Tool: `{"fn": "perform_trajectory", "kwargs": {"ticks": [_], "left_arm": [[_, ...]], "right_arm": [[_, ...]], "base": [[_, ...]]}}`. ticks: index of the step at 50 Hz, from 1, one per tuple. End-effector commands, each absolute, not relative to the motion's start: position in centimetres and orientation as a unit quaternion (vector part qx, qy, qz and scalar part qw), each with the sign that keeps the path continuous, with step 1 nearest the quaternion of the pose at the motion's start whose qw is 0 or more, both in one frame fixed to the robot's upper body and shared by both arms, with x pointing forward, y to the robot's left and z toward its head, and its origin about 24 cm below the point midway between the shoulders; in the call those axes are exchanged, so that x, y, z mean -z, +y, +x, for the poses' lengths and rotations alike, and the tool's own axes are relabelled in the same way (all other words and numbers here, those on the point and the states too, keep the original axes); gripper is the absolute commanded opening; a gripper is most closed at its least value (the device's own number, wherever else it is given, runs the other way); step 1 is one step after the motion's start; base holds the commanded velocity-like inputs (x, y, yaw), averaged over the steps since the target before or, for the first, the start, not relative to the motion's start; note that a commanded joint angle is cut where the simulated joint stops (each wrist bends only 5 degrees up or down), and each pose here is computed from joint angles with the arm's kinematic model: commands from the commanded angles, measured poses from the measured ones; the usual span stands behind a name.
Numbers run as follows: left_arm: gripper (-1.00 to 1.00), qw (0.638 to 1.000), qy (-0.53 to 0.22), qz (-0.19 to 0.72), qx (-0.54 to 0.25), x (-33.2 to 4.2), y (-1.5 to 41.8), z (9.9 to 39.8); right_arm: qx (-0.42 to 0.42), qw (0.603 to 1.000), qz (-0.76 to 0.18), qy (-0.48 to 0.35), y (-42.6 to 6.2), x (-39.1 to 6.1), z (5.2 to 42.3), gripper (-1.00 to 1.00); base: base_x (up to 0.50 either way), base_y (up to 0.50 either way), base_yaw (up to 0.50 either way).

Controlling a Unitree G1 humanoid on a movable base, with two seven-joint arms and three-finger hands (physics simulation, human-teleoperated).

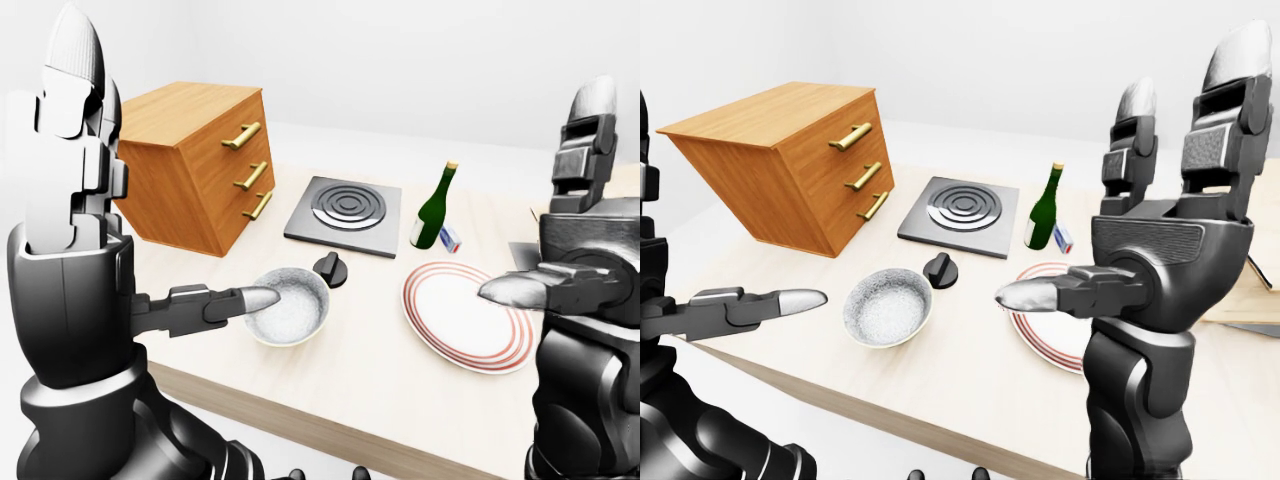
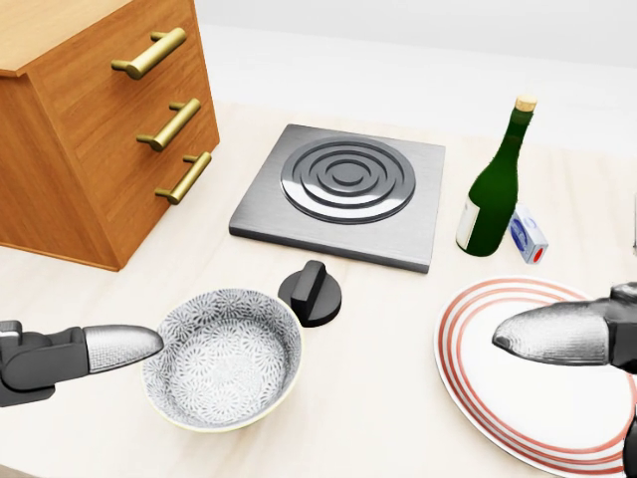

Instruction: Pick up the akita bowl and put it on the plate.

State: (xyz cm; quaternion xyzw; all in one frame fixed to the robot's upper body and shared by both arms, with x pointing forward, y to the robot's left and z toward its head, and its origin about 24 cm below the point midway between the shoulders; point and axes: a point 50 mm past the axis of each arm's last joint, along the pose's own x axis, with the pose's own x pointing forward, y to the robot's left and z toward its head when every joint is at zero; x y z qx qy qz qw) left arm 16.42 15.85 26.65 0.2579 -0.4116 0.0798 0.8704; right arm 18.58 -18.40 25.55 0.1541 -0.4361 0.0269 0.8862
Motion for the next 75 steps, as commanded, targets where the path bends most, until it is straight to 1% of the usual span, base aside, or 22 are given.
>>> {"fn": "perform_trajectory", "kwargs": {"ticks": [1, 3, 6, 8, 11, 13, 21, 30, 31, 40, 46, 53, 58, 62, 65, 70, 71, 75], "left_arm": [[0.92, 0.871, -0.410, 0.260, -0.080, -26.6, 15.9, 16.4], [0.92, 0.871, -0.411, 0.257, -0.080, -26.6, 15.9, 16.4], [0.92, 0.871, -0.411, 0.255, -0.080, -26.6, 15.9, 16.4], [0.91, 0.871, -0.411, 0.258, -0.080, -26.6, 15.9, 16.4], [0.91, 0.870, -0.412, 0.260, -0.081, -26.7, 15.9, 16.4], [0.92, 0.870, -0.411, 0.260, -0.082, -26.7, 15.9, 16.4], [0.92, 0.870, -0.409, 0.262, -0.080, -26.7, 15.9, 16.4], [0.91, 0.872, -0.406, 0.260, -0.080, -26.5, 15.8, 16.4], [0.92, 0.872, -0.406, 0.260, -0.078, -26.5, 15.8, 16.4], [0.92, 0.872, -0.410, 0.255, -0.080, -26.5, 15.9, 16.4], [0.92, 0.870, -0.418, 0.248, -0.084, -26.7, 16.0, 16.3], [0.91, 0.867, -0.424, 0.247, -0.087, -26.9, 16.0, 16.3], [0.91, 0.865, -0.429, 0.247, -0.090, -27.1, 16.1, 16.3], [0.92, 0.866, -0.429, 0.243, -0.089, -27.0, 16.1, 16.3], [0.92, 0.865, -0.430, 0.243, -0.089, -27.0, 16.1, 16.3], [0.92, 0.866, -0.427, 0.244, -0.088, -26.9, 16.1, 16.3], [0.91, 0.866, -0.427, 0.244, -0.088, -26.9, 16.1, 16.3], [0.91, 0.868, -0.425, 0.243, -0.087, -26.8, 16.1, 16.3]], "right_arm": [[-0.114, 0.903, -0.111, -0.398, -12.4, -23.3, 22.0, 1.00], [-0.164, 0.882, -0.143, -0.418, -11.0, -24.0, 21.5, 1.00], [-0.179, 0.871, -0.193, -0.414, -9.6, -23.8, 21.4, 1.00], [-0.208, 0.866, -0.252, -0.380, -8.2, -22.4, 21.8, 1.00], [-0.206, 0.867, -0.303, -0.336, -7.4, -20.8, 22.5, 1.00], [-0.218, 0.864, -0.330, -0.313, -7.1, -20.0, 22.4, 1.00], [-0.216, 0.865, -0.368, -0.263, -7.2, -18.9, 23.7, 1.00], [-0.248, 0.828, -0.419, -0.277, -6.6, -18.4, 24.0, 1.00], [-0.254, 0.818, -0.431, -0.285, -6.3, -18.2, 23.9, 1.00], [-0.265, 0.810, -0.457, -0.256, -5.9, -17.3, 24.5, 1.00], [-0.255, 0.804, -0.483, -0.235, -6.5, -16.9, 25.4, 1.00], [-0.253, 0.799, -0.502, -0.216, -6.5, -16.0, 25.1, 1.00], [-0.267, 0.794, -0.512, -0.192, -6.0, -14.5, 24.4, 1.00], [-0.261, 0.789, -0.530, -0.167, -6.1, -12.9, 24.4, 1.00], [-0.297, 0.785, -0.523, -0.149, -5.8, -11.9, 23.5, 1.00], [-0.314, 0.783, -0.519, -0.139, -5.5, -10.7, 22.7, 1.00], [-0.330, 0.782, -0.513, -0.134, -5.2, -10.4, 22.5, 1.00], [-0.362, 0.776, -0.503, -0.118, -4.8, -9.7, 22.8, 1.00]], "base": [[0.00, 0.00, 0.00], [0.00, 0.00, 0.00], [0.00, 0.00, 0.00], [0.00, 0.00, 0.00], [0.00, 0.00, 0.00], [0.00, 0.00, 0.00], [0.00, 0.00, 0.00], [0.00, 0.00, 0.00], [0.00, 0.00, 0.00], [0.00, 0.00, 0.00], [0.00, 0.00, 0.00], [0.00, 0.00, 0.00], [0.00, 0.00, 0.00], [0.00, 0.00, 0.00], [0.00, 0.00, 0.00], [0.00, 0.00, 0.00], [0.00, 0.00, 0.00], [0.00, 0.00, 0.00]]}}
